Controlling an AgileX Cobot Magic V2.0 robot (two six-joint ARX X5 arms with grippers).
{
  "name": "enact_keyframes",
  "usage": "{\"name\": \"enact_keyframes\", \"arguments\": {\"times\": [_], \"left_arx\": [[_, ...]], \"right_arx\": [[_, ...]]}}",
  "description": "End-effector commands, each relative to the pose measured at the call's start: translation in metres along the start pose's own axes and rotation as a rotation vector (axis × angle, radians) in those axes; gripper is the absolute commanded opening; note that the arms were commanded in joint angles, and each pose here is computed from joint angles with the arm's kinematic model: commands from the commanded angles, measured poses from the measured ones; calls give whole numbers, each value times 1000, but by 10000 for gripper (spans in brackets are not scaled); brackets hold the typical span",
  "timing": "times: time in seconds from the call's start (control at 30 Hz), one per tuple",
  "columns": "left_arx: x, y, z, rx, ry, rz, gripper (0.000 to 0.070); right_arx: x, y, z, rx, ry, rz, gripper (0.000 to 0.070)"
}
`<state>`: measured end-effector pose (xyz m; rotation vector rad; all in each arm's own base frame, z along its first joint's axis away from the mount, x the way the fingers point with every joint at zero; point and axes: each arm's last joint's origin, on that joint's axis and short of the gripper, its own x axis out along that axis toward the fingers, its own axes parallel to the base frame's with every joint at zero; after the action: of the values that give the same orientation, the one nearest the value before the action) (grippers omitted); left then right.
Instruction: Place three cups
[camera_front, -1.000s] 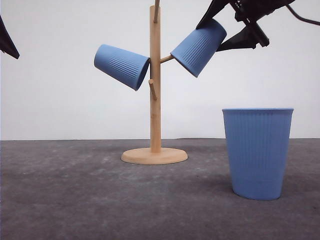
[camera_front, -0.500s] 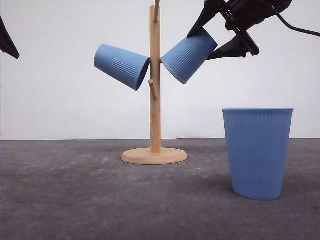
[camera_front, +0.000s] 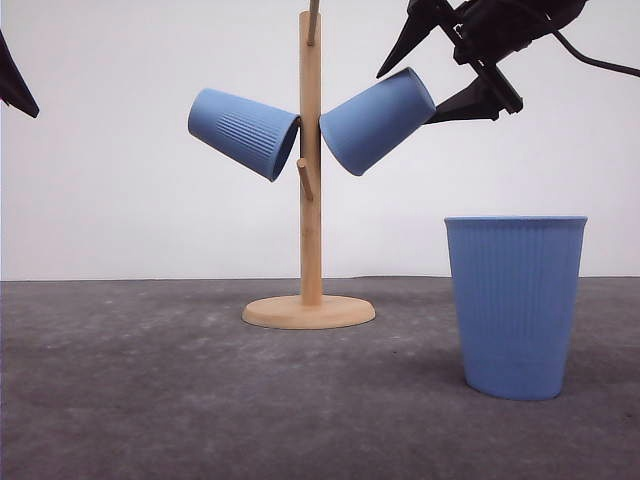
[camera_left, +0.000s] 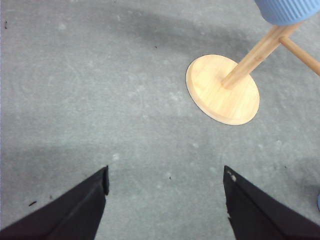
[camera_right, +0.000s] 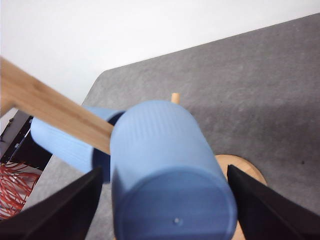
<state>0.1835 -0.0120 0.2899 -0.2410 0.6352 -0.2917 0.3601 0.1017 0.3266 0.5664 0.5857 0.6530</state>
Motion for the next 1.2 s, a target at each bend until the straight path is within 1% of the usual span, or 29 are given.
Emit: {"name": "enact_keyframes", "arguments": {"times": [0.0,0.3,0.37,0.47,0.63,0.93,1.17], "left_arx": [[0,0,3,1,-11,0,430],[0,0,3,1,-11,0,430],[0,0,3,1,-11,0,430],[0,0,3,1,-11,0,430],[0,0,3,1,-12,0,430],[0,0,3,1,-12,0,430],[0,0,3,1,-11,0,430]], "right_arx": [[4,1,4,-7,-11,9,501],[4,2,4,-12,-15,14,503],[4,2,4,-12,-19,7,517],[4,2,5,-14,-31,-12,560],[3,-1,6,-13,-35,-17,577],[-2,-7,10,-6,-52,-35,585],[-18,-15,19,-5,-71,-45,592]]}}
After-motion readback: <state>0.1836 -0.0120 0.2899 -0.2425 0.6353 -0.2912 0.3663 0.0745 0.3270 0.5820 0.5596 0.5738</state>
